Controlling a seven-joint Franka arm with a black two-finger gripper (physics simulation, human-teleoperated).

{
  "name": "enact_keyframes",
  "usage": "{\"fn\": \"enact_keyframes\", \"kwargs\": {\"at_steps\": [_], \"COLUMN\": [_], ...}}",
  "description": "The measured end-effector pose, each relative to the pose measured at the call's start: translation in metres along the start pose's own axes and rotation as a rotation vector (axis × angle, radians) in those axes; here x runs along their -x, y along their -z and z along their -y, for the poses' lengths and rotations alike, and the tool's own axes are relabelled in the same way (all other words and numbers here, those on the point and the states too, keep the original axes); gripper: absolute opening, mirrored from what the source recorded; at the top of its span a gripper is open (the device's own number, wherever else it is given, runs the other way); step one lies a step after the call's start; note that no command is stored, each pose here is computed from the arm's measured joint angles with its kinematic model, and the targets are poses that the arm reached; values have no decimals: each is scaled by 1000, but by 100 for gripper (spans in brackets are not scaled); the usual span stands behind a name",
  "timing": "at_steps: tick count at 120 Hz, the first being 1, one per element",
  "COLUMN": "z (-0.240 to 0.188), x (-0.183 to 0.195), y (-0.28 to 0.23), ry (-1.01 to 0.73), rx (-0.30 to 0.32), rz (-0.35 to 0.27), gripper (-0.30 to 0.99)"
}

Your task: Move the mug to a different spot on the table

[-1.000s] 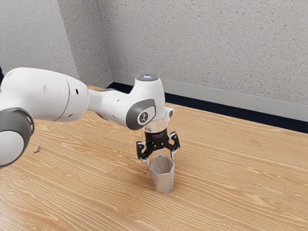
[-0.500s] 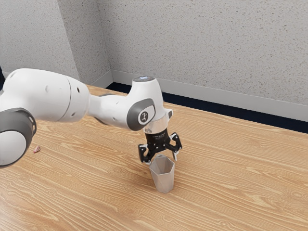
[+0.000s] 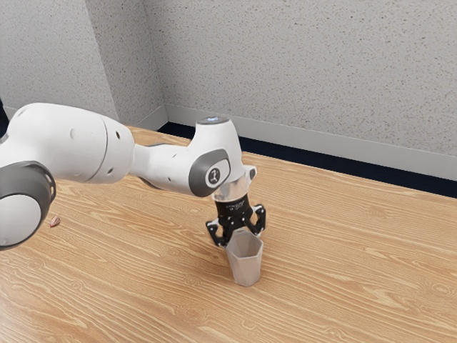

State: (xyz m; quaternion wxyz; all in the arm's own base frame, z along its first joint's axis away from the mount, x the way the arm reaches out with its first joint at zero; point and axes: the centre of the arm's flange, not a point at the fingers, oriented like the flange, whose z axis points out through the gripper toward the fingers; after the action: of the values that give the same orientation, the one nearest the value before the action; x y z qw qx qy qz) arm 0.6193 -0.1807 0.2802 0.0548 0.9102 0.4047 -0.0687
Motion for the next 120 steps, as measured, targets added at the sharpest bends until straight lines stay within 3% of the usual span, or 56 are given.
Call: {"fn": "enact_keyframes", "kwargs": {"at_steps": [39,80,120], "z": [4,25,103], "x": [1,-14,-60], "y": [5,33,59], "ry": [5,117,251], "rx": [-5,41,75], "rz": [5,101,195], "gripper": [18,10,7]}}
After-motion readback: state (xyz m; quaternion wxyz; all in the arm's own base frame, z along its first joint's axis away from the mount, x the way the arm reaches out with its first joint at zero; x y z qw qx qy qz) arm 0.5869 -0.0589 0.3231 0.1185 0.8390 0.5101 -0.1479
